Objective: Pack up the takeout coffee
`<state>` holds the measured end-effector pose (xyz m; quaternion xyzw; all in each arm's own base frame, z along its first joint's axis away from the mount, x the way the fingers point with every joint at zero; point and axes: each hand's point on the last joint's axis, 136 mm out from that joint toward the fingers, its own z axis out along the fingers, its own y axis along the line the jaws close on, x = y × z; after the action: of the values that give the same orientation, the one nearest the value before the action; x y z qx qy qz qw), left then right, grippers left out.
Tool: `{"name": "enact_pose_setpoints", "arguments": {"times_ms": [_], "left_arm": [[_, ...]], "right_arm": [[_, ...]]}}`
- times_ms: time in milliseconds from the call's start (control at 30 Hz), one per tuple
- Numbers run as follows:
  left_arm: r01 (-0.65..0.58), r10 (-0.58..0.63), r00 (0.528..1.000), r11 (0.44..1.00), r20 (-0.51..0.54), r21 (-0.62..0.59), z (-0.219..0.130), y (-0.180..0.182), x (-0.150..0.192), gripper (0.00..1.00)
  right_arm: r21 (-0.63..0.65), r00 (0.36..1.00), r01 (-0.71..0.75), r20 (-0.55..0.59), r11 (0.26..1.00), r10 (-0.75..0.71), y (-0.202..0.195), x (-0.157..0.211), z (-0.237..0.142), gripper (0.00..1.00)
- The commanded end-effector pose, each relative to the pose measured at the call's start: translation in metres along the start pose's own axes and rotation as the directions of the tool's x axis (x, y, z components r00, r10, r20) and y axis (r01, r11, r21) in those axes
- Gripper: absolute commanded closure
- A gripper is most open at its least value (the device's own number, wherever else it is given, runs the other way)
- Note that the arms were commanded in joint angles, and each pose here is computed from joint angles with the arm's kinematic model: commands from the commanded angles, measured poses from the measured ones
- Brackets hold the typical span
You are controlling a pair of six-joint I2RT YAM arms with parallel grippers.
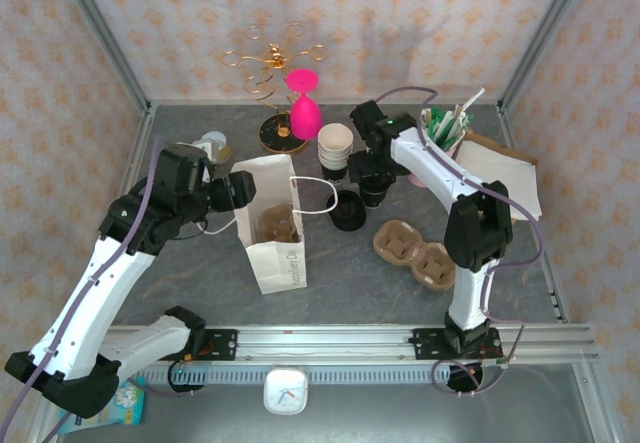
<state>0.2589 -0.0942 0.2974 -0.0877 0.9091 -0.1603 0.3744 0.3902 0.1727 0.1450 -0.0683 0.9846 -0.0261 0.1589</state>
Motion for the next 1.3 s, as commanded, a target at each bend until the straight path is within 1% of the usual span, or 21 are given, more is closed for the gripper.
{"name": "enact_pose_setpoints", "arguments": {"times_ms": [0,67,267,467,533,900,967,1100,1267], "left_arm": [[0.018,-0.018,1.000,1.000,0.009,-0.017,-0.007,0.004,-0.003,0.17],[0.019,-0.019,1.000,1.000,0.006,-0.018,-0.007,0.004,-0.003,0.17],[0.028,-0.028,1.000,1.000,0.012,-0.013,-0.008,0.004,-0.004,0.17],[0.034,-0.033,0.999,0.999,0.002,-0.030,-0.009,0.007,-0.002,0.17],[0.039,-0.039,0.999,0.999,-0.004,-0.029,-0.008,0.007,0.000,0.19],[0.072,-0.074,0.997,0.996,-0.028,-0.056,-0.008,0.013,0.003,0.24],[0.074,-0.076,0.997,0.996,-0.027,-0.053,-0.008,0.013,0.003,0.25],[0.080,-0.081,0.996,0.996,-0.024,-0.048,-0.007,0.012,0.003,0.26],[0.086,-0.087,0.996,0.995,-0.030,-0.051,-0.007,0.012,0.003,0.27]], "right_arm": [[0.025,0.999,-0.031,0.025,0.999,0.030,-0.010,-0.006,-0.016,0.04],[0.009,0.999,-0.032,0.035,0.999,0.032,-0.008,-0.008,-0.021,0.06],[0.003,1.000,-0.005,-0.014,1.000,0.005,-0.004,0.005,0.001,0.09],[0.020,1.000,0.002,-0.019,1.000,-0.002,-0.005,0.003,0.006,0.12],[0.027,1.000,0.006,-0.029,1.000,-0.005,-0.006,0.005,0.008,0.14],[0.033,0.999,-0.005,-0.053,0.999,0.007,-0.009,0.010,0.017,0.11],[0.023,0.999,-0.010,-0.053,1.000,0.011,-0.008,0.010,0.018,0.13],[0.016,0.998,-0.012,-0.064,1.000,0.013,-0.008,0.012,0.021,0.14],[0.018,0.997,-0.011,-0.076,1.000,0.013,-0.008,0.015,0.024,0.17]]}}
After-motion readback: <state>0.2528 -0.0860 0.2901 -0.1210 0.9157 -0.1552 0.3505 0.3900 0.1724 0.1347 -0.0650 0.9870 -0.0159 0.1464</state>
